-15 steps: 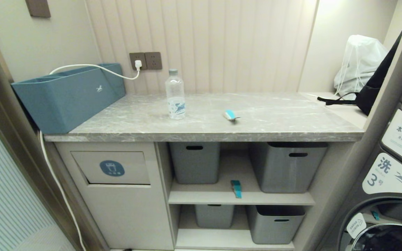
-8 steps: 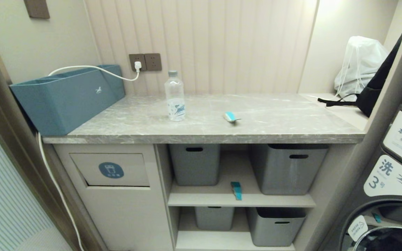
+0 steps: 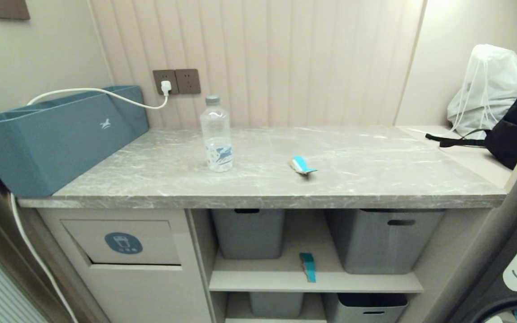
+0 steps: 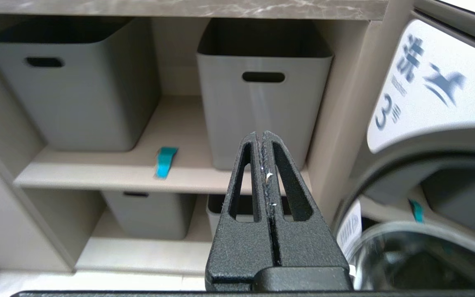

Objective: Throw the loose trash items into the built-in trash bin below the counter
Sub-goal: Pick up the garbage

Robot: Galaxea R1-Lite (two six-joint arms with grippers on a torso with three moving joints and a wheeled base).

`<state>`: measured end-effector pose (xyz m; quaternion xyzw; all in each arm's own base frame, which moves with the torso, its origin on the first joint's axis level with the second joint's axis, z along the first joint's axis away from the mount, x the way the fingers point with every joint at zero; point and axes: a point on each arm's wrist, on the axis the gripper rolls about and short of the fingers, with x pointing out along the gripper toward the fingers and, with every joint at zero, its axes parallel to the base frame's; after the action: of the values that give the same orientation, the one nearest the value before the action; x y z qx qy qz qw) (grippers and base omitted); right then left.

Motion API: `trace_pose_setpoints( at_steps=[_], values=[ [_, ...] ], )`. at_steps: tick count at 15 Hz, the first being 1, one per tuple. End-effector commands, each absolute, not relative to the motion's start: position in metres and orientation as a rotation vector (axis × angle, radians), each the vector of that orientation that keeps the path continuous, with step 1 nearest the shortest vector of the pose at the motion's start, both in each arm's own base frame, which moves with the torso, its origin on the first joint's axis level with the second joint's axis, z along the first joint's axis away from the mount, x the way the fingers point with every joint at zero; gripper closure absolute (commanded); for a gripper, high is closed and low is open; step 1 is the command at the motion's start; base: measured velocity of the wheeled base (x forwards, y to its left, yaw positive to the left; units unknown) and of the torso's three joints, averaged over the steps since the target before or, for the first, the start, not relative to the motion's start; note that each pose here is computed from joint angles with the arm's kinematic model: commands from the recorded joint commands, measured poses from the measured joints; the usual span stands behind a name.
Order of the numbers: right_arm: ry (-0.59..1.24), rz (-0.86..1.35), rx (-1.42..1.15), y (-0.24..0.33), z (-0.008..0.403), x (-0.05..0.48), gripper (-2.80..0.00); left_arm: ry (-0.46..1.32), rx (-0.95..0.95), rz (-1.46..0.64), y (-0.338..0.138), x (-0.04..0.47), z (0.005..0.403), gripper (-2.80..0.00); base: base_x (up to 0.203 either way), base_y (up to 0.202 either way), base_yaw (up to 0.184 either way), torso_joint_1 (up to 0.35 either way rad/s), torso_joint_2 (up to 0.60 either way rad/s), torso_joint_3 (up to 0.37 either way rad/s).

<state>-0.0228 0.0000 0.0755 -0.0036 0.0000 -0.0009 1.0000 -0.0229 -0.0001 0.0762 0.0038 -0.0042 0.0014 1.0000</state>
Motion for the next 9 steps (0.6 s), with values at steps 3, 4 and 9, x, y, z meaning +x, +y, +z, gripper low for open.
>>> trace_pose_setpoints(
  at_steps=[3, 4, 9],
  values=[
    [0.000, -0.002, -0.008, 0.0000, 0.0755, -0.0228, 0.00, -0.009, 0.007, 0.004, -0.0001, -0.0229, 0.0762, 0.00, 0.103, 0.000, 0.002, 0.006, 0.00, 0.002],
    [0.000, -0.002, -0.008, 0.0000, 0.0755, -0.0228, 0.00, -0.009, 0.006, 0.003, -0.0001, -0.0229, 0.0762, 0.00, 0.000, 0.000, 0.000, 0.000, 0.00, 0.000],
    [0.000, -0.002, -0.008, 0.0000, 0.0755, -0.0228, 0.00, -0.009, 0.009, 0.002, -0.0001, -0.0229, 0.0762, 0.00, 0.000, 0.000, 0.000, 0.000, 0.00, 0.000]
  ],
)
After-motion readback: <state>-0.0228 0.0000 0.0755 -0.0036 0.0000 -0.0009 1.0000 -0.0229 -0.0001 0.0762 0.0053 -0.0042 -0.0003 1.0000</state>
